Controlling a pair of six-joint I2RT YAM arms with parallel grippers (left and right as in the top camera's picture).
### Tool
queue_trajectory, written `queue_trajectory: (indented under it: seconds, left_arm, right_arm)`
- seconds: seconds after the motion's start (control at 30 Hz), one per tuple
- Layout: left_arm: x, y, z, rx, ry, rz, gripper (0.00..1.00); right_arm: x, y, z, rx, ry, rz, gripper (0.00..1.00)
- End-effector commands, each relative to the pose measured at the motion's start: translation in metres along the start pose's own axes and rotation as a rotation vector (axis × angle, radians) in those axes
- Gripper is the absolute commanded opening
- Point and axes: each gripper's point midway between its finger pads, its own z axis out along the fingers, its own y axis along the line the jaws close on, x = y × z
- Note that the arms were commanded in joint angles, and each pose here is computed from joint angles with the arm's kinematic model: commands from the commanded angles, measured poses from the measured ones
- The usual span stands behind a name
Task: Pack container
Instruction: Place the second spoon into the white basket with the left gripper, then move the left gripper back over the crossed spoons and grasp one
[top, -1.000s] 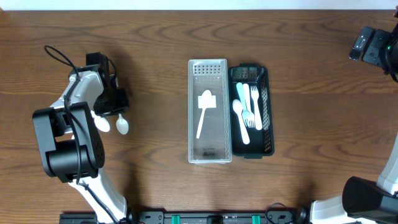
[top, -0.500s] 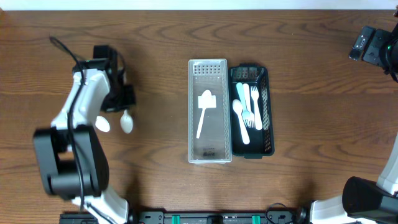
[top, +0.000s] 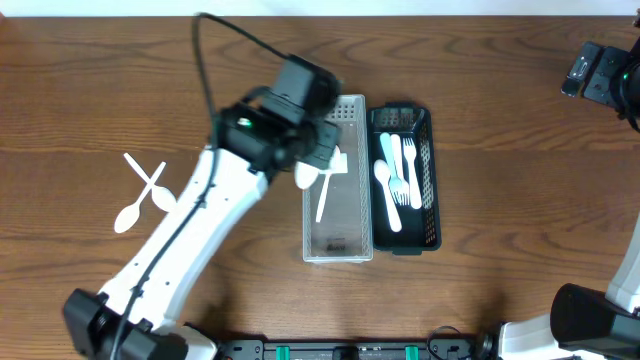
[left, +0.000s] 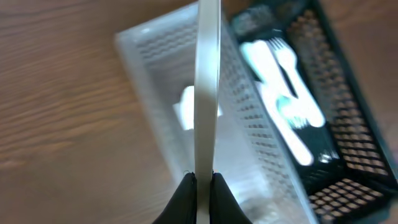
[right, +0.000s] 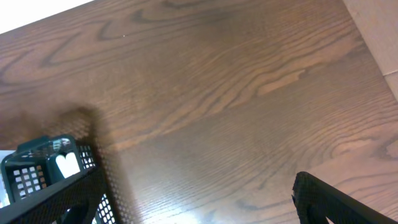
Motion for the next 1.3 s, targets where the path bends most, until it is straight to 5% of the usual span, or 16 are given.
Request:
queue_trajectory:
  seconds: [0.0, 0.4, 0.5, 0.67, 0.87, 1.03, 1.27]
  left_arm:
    - [0.008, -0.004, 0.036, -0.018, 0.078, -0.053, 0.06]
    - [0.065, 0.005, 0.15, -0.081, 0.365, -0.149, 0.06]
    - [0.071, 0.006, 0.156, -0.087, 0.387, -0.148, 0.31]
    - [0.066, 0.01, 0.15, -0.105, 0.366, -0.115, 0.38]
    - [0.021, 0.033, 0.089, -0.235, 0.193, 0.008, 0.48]
    - [-0.021, 0.081, -0.007, -0.442, -0.056, -0.027, 0.77]
    - [0.023, 0.199, -0.096, -0.606, 0.009, -0.136, 0.9]
  right_arm:
    - [0.001, -0.003, 0.001, 0.01, 0.008, -0.013, 0.99]
    - [0.003, -0.004, 0.001, 0.011, 0.014, -0.014, 0.99]
    - [0.003, -0.004, 0.001, 0.011, 0.013, -0.014, 0.99]
    - [0.003, -0.004, 0.001, 0.012, 0.015, -0.014, 0.99]
    - [0.003, -0.004, 0.001, 0.012, 0.014, -0.015, 0.99]
    - [0.002, -0.004, 0.001, 0.012, 0.011, -0.018, 0.99]
    - [0.003, -0.004, 0.001, 0.013, 0.017, -0.018, 0.99]
